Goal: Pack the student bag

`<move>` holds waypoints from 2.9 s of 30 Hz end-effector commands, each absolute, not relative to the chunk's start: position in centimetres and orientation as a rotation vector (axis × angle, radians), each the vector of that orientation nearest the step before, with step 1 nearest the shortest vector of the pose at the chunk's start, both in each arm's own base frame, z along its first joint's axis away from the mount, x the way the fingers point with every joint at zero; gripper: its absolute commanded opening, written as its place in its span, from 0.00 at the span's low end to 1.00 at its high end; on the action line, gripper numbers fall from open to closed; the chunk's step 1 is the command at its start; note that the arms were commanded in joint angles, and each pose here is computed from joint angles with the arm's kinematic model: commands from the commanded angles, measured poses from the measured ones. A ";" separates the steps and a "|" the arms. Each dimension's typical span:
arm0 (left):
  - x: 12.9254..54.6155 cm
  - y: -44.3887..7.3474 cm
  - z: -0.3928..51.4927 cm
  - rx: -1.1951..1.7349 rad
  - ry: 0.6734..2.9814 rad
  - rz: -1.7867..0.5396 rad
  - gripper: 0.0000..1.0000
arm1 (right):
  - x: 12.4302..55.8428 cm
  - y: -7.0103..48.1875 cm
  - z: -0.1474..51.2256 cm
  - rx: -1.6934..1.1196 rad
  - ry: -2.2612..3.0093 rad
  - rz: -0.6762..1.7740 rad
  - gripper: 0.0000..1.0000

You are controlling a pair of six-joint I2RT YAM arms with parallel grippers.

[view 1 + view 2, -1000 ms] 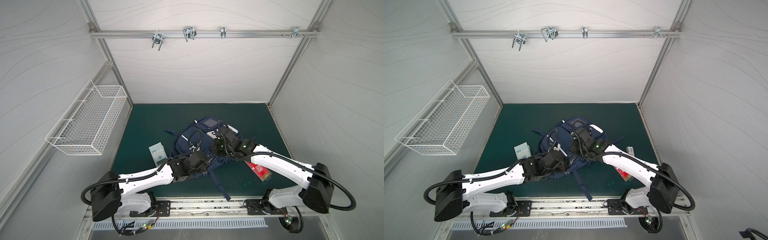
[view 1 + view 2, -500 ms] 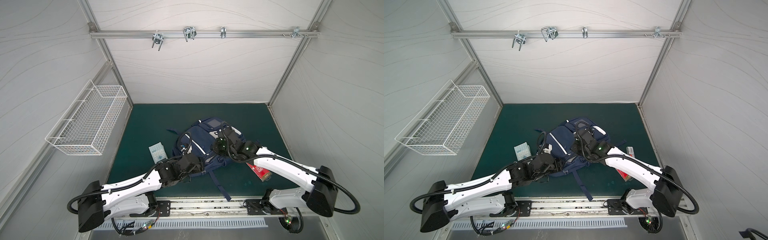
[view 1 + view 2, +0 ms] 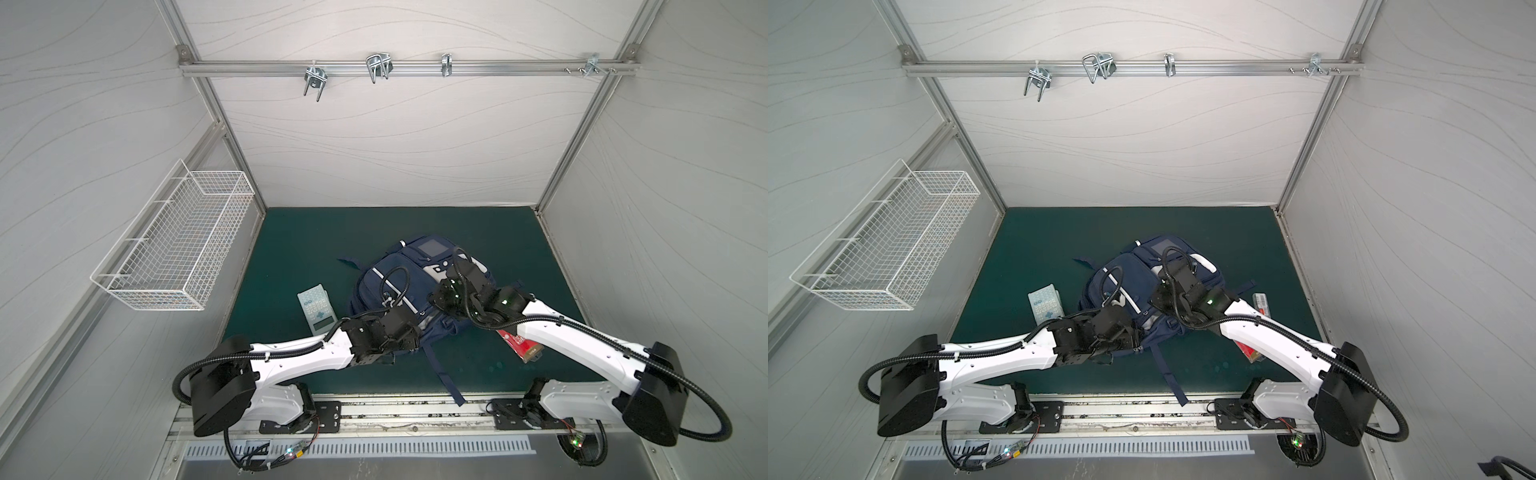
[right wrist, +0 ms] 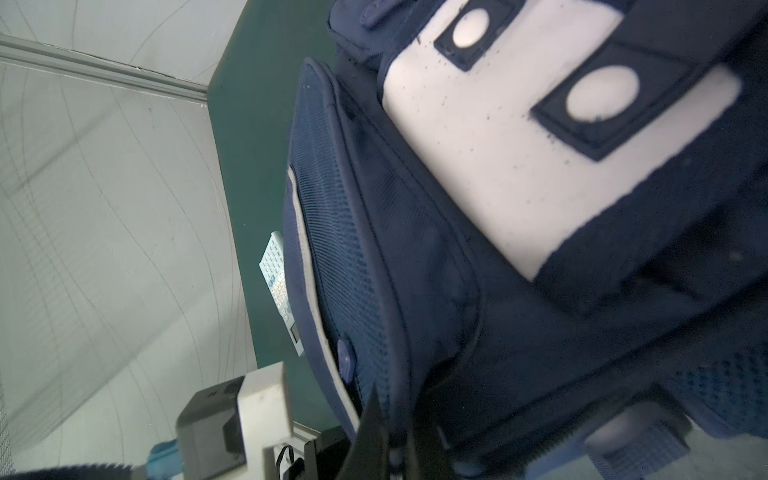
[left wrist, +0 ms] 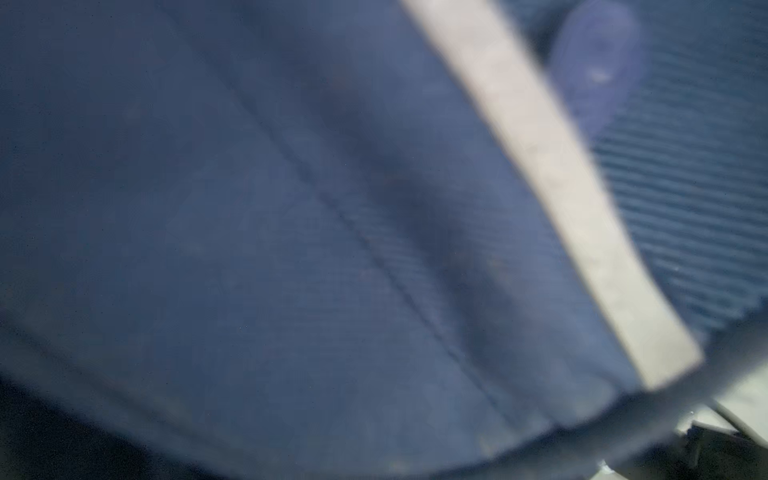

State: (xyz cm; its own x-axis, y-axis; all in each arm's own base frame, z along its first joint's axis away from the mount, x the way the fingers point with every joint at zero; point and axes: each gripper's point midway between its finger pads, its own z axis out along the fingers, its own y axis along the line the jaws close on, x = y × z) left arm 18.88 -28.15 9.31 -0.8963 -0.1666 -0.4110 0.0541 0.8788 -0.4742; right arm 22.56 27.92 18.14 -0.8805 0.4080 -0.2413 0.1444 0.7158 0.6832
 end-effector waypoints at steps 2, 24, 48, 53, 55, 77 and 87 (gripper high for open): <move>19.9 -28.5 11.1 -0.168 2.550 -0.672 0.22 | 22.4 28.1 22.5 0.421 2.426 1.140 0.00; 18.8 -32.4 14.4 -0.039 2.518 -0.828 0.84 | 21.4 27.4 22.5 0.401 2.524 1.173 0.00; 18.7 -25.5 12.0 -0.180 2.588 -0.400 0.00 | 21.5 26.4 21.2 0.417 2.535 1.122 0.00; 18.4 -23.9 12.3 -0.133 2.586 -0.332 0.00 | 21.9 25.8 21.2 0.414 2.529 1.065 0.00; 18.5 -22.8 12.3 -0.098 2.572 -0.276 0.00 | 22.1 25.2 21.1 0.407 2.526 1.023 0.00; 19.9 -22.8 15.9 0.173 2.466 -0.432 0.00 | 17.7 19.5 18.8 0.018 2.585 0.777 0.74; 18.1 -25.1 18.1 0.441 2.418 -0.593 0.00 | 12.2 19.2 18.9 0.132 2.593 0.947 0.81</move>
State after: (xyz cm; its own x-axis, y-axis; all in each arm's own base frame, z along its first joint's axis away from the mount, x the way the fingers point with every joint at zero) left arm 18.22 -22.23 14.38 -0.8188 0.1373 -0.5574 0.3100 0.9229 -0.2282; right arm 12.82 19.61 20.80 -0.9114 0.1583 -0.3799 -0.1377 0.7525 0.6440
